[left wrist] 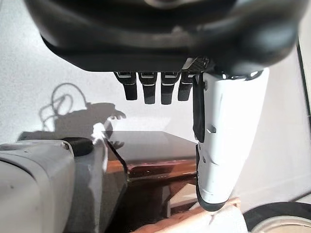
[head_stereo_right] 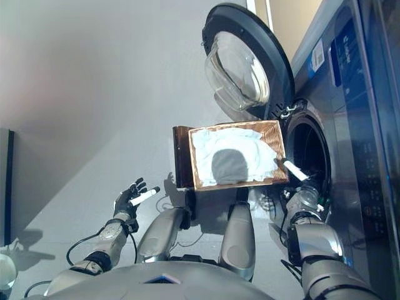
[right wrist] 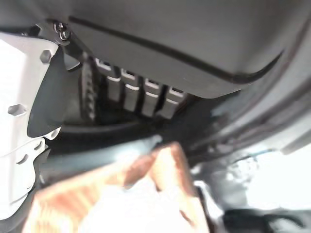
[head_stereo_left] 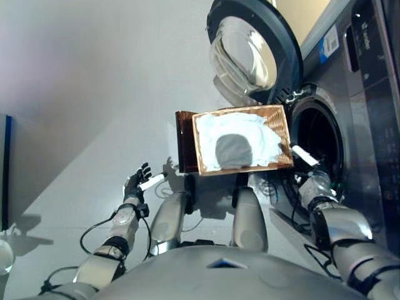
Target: Pick up the clothes and place them into the washing machine
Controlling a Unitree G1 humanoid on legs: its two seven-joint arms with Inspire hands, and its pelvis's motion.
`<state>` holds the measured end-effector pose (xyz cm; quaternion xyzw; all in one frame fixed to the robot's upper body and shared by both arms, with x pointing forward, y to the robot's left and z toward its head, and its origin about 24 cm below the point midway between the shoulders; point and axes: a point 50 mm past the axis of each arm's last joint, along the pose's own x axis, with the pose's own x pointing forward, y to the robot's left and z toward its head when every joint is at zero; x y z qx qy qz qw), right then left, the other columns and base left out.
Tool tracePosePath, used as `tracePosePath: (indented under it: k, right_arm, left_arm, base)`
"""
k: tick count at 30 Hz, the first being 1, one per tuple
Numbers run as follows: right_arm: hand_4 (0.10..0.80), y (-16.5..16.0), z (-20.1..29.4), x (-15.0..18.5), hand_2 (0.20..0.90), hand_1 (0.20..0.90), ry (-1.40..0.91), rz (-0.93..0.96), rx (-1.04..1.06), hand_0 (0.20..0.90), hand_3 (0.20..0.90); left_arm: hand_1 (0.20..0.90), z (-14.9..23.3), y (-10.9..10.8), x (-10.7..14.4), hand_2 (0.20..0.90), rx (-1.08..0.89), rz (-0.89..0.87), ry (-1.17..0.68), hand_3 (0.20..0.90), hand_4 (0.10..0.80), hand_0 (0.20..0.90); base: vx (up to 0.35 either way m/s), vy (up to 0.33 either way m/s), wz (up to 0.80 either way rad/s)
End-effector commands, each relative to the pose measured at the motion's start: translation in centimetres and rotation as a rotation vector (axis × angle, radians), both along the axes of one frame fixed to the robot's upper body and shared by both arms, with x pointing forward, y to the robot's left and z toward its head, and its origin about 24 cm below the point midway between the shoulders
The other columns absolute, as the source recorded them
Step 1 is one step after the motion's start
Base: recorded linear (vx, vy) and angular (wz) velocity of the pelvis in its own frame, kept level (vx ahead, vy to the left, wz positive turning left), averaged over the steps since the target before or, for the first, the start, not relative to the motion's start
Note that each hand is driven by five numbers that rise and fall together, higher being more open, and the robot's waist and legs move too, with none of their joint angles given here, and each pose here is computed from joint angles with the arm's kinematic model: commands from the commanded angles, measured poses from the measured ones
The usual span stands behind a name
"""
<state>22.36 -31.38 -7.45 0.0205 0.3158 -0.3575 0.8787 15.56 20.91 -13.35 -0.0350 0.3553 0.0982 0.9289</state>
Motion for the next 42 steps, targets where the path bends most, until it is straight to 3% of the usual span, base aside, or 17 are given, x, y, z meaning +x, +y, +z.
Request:
tracePosePath:
  k: [1,7,10,17,27,42]
  right_arm:
    - [0.800,-2.1,1.4,-0.4,0.900,0.900,0.003,0.069,-0.188,0.900,0.900]
    - [0.800,0.5,1.1,1.0,0.900,0.900,0.082,0.371,-0.339,0.900,0.900]
    - [0.800,2.6,1.3,2.3,0.900,0.900,0.136,0.620,-0.509,0.900,0.900]
    - [0.800,5.3,1.4,3.7,0.900,0.900,0.157,0.813,-0.660,0.900,0.900]
    - [0.800,5.3,2.0,4.5,0.900,0.900,0.139,0.804,-0.672,0.900,0.900]
    - [0.800,2.7,4.5,5.9,0.900,0.900,0.109,0.749,-0.694,0.900,0.900]
  left_arm:
    - [0.900,0.3,2.8,-0.6,0.900,0.082,0.075,-0.004,0.900,0.800,0.900]
    - [0.900,0.1,3.0,-1.1,0.900,0.101,0.071,0.017,0.900,0.800,0.900]
    - [0.900,0.0,2.7,-1.3,0.900,0.114,0.044,0.031,0.900,0.800,0.900]
    - [0.900,0.3,2.8,-0.7,0.900,0.136,0.036,0.004,0.900,0.800,0.900]
    - [0.900,1.4,2.6,0.9,0.900,0.111,0.055,-0.089,0.900,0.800,0.900]
    - [0.900,2.2,1.9,1.6,0.900,0.071,0.009,-0.158,0.900,0.800,0.900]
  base:
    - [0.089,-0.020,-0.07]
    - [0.049,-0.017,0.02]
    - [0.030,0.011,0.07]
    - [-0.015,0.008,0.08]
    - [-0.041,0.003,0.12]
    - [-0.015,-0.003,0.03]
